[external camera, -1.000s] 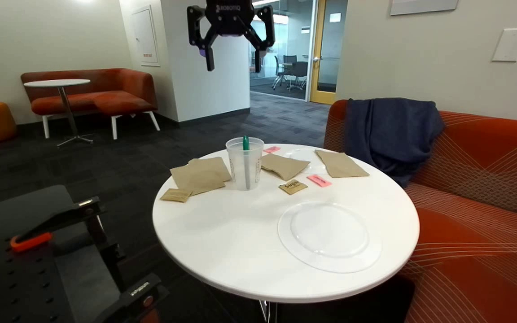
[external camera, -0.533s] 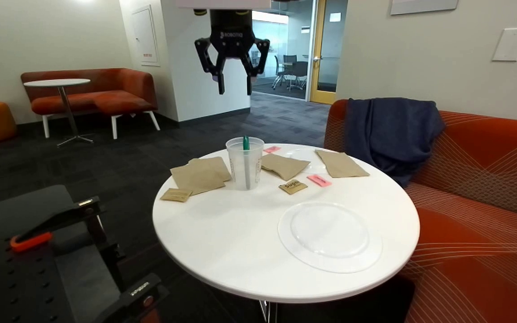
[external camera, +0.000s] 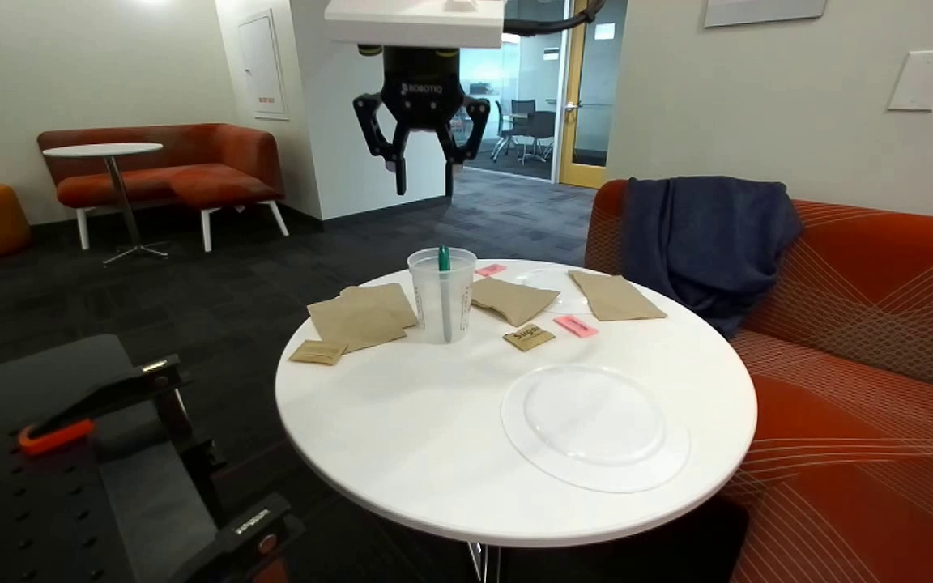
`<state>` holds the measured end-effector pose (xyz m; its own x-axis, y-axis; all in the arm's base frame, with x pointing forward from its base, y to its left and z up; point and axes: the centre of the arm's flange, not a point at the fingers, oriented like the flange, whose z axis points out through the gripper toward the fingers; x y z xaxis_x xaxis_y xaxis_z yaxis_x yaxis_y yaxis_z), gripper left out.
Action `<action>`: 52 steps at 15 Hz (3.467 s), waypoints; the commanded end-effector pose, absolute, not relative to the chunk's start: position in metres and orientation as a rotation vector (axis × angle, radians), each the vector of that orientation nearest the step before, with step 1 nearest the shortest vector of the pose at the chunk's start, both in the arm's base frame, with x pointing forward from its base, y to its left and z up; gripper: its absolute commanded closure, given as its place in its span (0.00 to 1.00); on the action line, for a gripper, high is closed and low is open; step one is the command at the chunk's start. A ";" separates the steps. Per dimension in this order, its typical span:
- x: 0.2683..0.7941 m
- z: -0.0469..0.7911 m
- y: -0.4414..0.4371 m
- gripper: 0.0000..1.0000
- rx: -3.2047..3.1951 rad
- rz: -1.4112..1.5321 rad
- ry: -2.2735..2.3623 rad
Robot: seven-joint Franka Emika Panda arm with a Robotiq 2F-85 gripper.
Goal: Take the green pen out of the clear cup
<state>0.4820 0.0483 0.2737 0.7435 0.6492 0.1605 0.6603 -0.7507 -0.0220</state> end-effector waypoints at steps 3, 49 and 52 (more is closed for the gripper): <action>0.482 0.256 0.049 0.48 -2.819 -0.238 -1.126; 0.537 0.142 0.078 0.99 -2.779 -0.239 -1.266; 0.531 0.150 0.077 0.95 -2.795 -0.253 -1.258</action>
<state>0.5349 0.0775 0.1434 0.6379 0.7545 0.1542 0.7655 -0.6431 -0.0204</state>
